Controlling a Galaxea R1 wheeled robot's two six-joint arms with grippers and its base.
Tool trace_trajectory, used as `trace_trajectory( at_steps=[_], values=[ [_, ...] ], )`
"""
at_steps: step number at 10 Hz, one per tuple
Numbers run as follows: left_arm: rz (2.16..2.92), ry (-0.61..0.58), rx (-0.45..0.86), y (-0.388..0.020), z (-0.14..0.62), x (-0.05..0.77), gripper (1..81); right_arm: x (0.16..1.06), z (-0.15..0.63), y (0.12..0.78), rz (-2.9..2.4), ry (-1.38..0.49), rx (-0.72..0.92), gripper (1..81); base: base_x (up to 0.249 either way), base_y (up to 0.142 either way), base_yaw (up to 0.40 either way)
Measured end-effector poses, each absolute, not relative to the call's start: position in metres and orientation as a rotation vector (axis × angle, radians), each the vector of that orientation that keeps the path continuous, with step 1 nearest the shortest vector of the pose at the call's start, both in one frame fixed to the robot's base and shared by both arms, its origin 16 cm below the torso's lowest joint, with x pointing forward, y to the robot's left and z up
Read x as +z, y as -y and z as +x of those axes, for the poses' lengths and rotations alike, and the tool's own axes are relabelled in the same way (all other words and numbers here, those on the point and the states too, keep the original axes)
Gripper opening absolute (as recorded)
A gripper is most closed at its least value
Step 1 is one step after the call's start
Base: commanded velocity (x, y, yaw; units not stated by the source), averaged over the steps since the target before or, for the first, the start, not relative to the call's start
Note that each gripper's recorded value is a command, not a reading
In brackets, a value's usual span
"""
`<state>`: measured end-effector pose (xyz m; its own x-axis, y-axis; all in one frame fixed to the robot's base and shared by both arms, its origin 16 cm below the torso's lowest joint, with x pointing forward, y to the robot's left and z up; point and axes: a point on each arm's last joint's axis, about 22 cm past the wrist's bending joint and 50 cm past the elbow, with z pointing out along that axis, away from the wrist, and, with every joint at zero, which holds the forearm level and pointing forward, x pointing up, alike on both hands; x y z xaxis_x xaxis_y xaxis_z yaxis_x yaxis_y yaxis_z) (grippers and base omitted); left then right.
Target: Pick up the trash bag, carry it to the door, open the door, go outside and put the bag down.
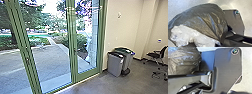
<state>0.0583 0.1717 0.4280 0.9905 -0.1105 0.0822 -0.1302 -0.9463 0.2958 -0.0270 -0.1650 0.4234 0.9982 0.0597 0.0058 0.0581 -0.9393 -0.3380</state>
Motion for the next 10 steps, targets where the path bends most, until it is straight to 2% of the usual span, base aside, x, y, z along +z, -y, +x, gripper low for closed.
trace_trajectory(
  at_steps=[4,10],
  values=[
    [2.826,0.177,0.094,-0.1691,0.0584,0.4283,1.0,0.4232,-0.0271,0.1656,-2.797,0.088,0.005,81.1,0.116,-0.069,0.0],
    [2.824,0.177,0.097,-0.1664,0.0601,0.4288,1.0,0.4227,-0.0279,0.1678,-2.801,0.088,0.006,81.1,0.116,0.0,0.0]
  ],
)
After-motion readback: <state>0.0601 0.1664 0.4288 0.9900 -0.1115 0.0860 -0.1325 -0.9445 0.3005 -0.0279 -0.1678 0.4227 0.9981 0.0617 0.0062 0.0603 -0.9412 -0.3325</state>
